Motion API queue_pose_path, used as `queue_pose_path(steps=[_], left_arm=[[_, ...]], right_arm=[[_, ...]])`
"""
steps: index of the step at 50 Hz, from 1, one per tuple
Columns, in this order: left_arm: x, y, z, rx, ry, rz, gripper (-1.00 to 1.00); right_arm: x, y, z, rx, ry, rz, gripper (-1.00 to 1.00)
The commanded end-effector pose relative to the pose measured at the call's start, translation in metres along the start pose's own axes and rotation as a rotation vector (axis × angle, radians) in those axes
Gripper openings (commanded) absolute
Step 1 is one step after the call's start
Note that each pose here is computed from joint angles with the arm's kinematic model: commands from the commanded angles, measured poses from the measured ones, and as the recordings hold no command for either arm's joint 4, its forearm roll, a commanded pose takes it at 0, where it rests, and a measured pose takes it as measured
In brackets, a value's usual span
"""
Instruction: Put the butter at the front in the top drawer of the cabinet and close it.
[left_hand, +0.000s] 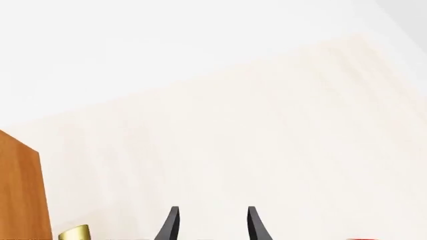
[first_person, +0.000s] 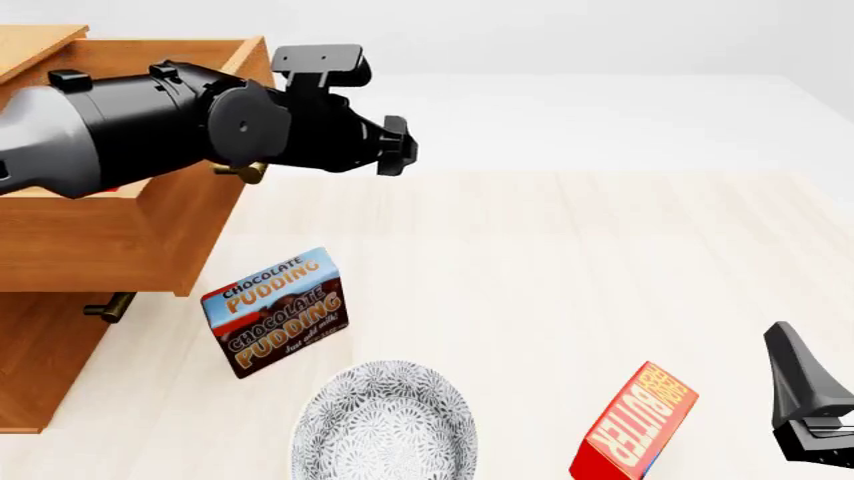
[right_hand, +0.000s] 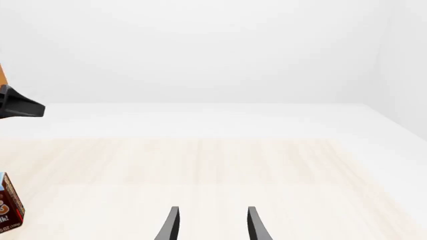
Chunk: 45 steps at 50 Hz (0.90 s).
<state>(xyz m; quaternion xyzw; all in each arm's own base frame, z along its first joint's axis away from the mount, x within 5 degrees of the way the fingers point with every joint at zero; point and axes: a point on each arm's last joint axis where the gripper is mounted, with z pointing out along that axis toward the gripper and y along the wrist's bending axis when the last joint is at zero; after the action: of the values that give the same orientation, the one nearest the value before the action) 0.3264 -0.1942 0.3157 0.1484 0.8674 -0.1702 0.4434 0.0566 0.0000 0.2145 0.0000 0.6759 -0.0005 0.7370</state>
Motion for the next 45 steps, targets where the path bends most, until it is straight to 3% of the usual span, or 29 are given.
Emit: queue_pose_path(steps=[1,22,45], left_arm=[[0.004,0.012,-0.005,-0.025,0.001,-0.024,1.00],[0.008,0.025,-0.010,-0.055,0.011,-0.037,1.00],[0.012,0.052,-0.027,-0.119,0.000,-0.079,1.00]], right_arm=[[0.000,0.000,0.000,0.000,0.000,0.000,1.00],[0.000,0.000,0.000,0.000,0.000,0.000,1.00],[0.000,0.000,0.000,0.000,0.000,0.000,1.00]])
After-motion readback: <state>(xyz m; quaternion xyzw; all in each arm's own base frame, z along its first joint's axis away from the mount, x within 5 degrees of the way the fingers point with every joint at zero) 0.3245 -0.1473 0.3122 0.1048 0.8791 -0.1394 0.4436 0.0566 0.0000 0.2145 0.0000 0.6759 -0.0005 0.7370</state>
